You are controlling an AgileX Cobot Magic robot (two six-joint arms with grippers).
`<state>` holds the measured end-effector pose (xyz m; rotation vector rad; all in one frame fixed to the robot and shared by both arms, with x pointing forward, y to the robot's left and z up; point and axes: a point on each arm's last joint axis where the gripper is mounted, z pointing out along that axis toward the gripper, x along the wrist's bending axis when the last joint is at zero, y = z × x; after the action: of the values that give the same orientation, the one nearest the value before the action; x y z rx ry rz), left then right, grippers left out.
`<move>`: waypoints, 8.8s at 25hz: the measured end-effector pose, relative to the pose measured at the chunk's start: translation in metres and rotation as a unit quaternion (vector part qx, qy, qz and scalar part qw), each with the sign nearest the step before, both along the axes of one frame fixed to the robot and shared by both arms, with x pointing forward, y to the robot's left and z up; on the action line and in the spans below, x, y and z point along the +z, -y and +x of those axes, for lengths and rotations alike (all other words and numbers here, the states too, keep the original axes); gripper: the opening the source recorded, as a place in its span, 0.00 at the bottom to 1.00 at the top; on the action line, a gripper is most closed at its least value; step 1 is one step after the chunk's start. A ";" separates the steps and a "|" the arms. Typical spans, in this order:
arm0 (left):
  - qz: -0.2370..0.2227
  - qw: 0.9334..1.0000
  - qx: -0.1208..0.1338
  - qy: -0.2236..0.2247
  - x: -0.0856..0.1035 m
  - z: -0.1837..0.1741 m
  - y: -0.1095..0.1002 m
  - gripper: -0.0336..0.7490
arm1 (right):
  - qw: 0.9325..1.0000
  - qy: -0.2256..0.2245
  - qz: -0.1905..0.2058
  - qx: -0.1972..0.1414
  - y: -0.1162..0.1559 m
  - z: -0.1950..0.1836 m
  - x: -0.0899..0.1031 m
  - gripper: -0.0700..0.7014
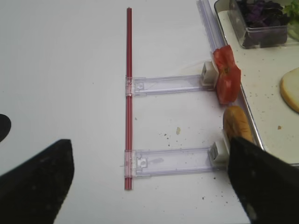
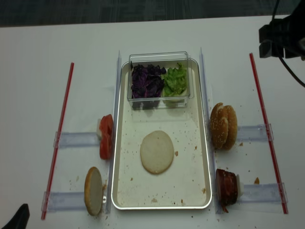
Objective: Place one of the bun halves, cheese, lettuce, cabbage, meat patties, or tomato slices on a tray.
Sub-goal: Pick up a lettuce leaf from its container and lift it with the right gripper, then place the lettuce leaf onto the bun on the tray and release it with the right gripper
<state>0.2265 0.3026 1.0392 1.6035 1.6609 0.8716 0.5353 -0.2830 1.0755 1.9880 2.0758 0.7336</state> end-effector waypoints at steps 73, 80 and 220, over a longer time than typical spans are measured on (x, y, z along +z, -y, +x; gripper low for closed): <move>0.000 1.000 0.000 -0.002 -0.001 0.000 0.000 0.83 | 0.952 -0.097 -0.052 0.285 -0.207 0.097 -0.082 0.71; 0.000 1.000 0.000 -0.002 -0.001 0.000 0.000 0.83 | 0.949 -0.112 -0.054 0.289 -0.216 0.115 -0.103 0.71; 0.000 1.000 0.000 -0.002 -0.001 0.000 0.000 0.83 | 0.897 -0.201 -0.079 0.387 -0.276 -0.048 -0.068 0.16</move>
<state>0.2270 0.3027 1.0380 1.6067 1.6643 0.8695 0.4868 -0.0074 1.0077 1.2515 3.1003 0.2222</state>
